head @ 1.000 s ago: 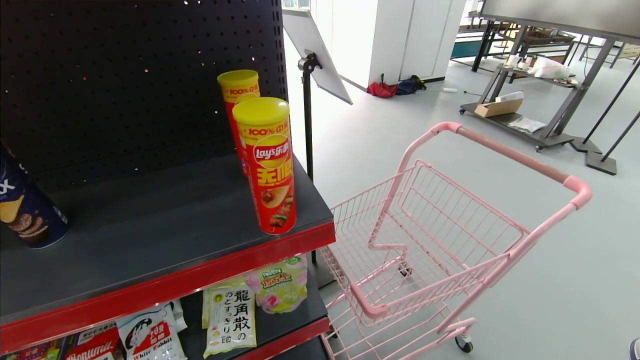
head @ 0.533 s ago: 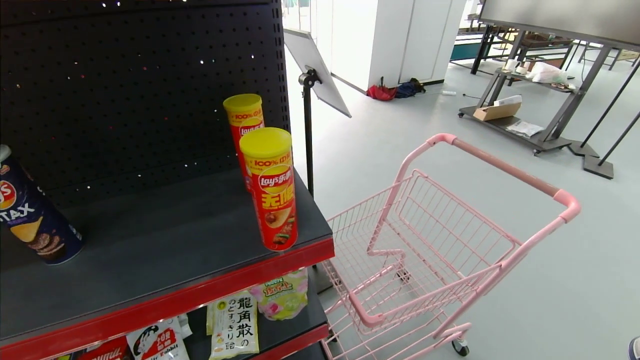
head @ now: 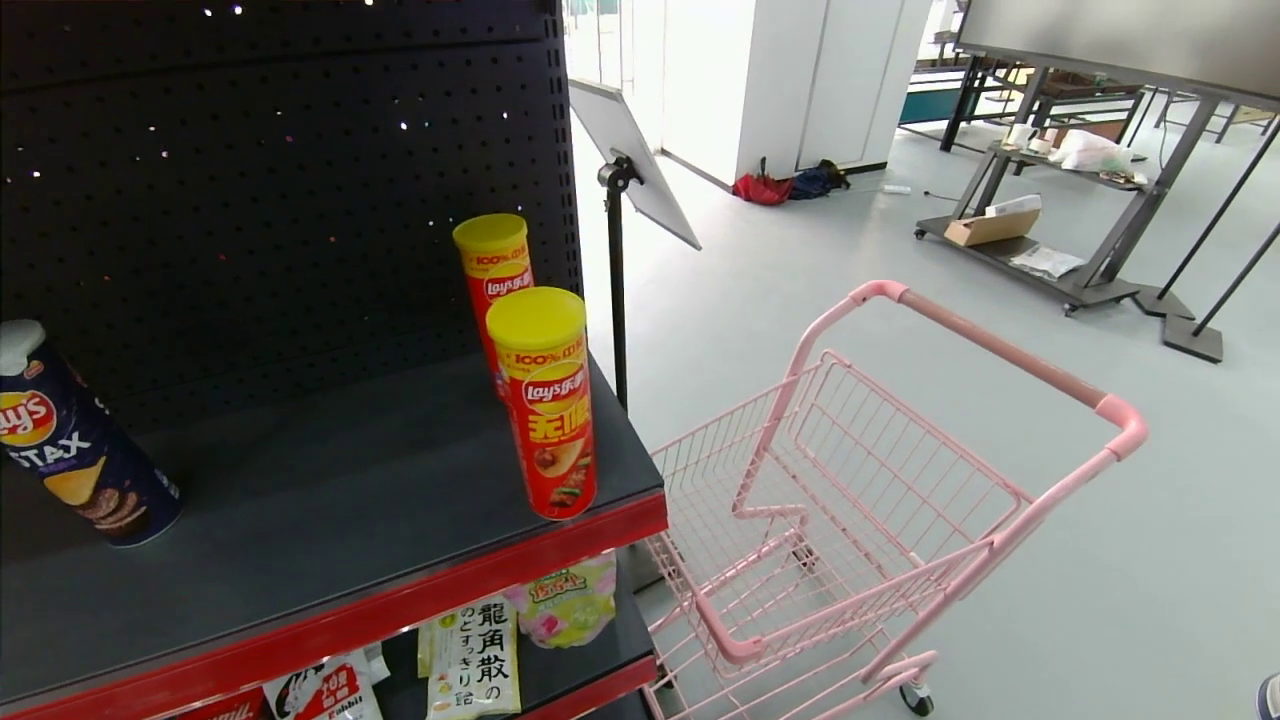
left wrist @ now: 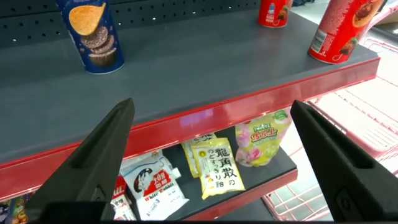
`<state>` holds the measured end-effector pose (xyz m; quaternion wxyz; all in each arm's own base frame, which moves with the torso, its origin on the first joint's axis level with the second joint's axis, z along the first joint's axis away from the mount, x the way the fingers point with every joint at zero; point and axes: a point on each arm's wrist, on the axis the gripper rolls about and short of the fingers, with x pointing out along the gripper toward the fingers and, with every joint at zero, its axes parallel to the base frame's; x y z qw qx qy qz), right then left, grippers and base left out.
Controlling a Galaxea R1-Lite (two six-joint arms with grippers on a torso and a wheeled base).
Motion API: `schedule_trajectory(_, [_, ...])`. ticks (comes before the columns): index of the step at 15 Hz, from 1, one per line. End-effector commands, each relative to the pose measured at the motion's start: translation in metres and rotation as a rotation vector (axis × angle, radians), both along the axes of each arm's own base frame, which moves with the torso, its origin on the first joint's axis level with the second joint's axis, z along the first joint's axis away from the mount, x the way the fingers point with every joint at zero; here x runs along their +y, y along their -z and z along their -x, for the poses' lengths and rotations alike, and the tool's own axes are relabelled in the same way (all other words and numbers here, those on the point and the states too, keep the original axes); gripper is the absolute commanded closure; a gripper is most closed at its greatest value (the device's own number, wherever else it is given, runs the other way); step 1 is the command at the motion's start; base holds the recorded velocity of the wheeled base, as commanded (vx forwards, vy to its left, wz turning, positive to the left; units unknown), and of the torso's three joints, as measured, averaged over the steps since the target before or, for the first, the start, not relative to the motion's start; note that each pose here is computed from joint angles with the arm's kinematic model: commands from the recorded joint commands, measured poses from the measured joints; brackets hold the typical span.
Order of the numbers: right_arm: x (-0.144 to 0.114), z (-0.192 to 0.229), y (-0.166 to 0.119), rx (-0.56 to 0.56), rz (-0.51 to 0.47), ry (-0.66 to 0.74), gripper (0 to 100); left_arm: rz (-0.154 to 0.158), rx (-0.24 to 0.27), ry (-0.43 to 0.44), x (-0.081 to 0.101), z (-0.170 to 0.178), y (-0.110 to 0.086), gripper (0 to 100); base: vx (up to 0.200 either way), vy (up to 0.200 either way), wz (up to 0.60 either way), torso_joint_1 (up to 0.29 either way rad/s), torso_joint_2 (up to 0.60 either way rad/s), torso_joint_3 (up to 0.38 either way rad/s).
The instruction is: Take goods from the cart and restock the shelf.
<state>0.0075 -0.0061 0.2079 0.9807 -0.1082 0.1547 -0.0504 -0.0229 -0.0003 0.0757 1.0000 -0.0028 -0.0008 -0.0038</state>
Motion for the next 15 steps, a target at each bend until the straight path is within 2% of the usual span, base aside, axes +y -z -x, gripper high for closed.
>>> schedule_trajectory(1, [0.000, 0.001, 0.000, -0.003, -0.001, 0.000, 100, 0.001, 0.002, 0.000, 0.000, 0.000, 0.000, 0, 0.000, 0.000, 0.60, -0.002, -0.01, -0.012])
schedule_trajectory(4, [-0.001, 0.004, 0.002, -0.007, 0.001, -0.002, 100, 0.001, 0.000, 0.000, 0.000, 0.000, 0.000, 0, 0.000, 0.000, 0.60, 0.009, 0.00, -0.002])
schedule_trajectory(7, [-0.003, 0.011, 0.015, -0.011, 0.022, 0.001, 100, 0.001, 0.002, 0.002, 0.000, 0.000, 0.000, 0, 0.000, 0.000, 0.00, 0.000, 0.00, 0.000])
schedule_trajectory(9, [-0.004, 0.020, 0.018, -0.053, 0.005, -0.014, 100, 0.001, 0.002, 0.000, 0.000, 0.000, 0.000, 0, 0.000, 0.000, 0.00, 0.000, 0.00, 0.000])
schedule_trajectory(12, [-0.008, 0.032, 0.038, -0.168, -0.078, -0.204, 100, -0.001, 0.002, 0.002, 0.000, 0.000, 0.000, 0, 0.000, 0.000, 0.00, 0.000, 0.00, 0.000])
schedule_trajectory(15, [-0.010, 0.035, 0.052, -0.175, -0.081, -0.226, 100, -0.001, 0.000, 0.002, 0.000, 0.000, 0.000, 0, 0.000, 0.000, 0.00, 0.000, 0.00, 0.000])
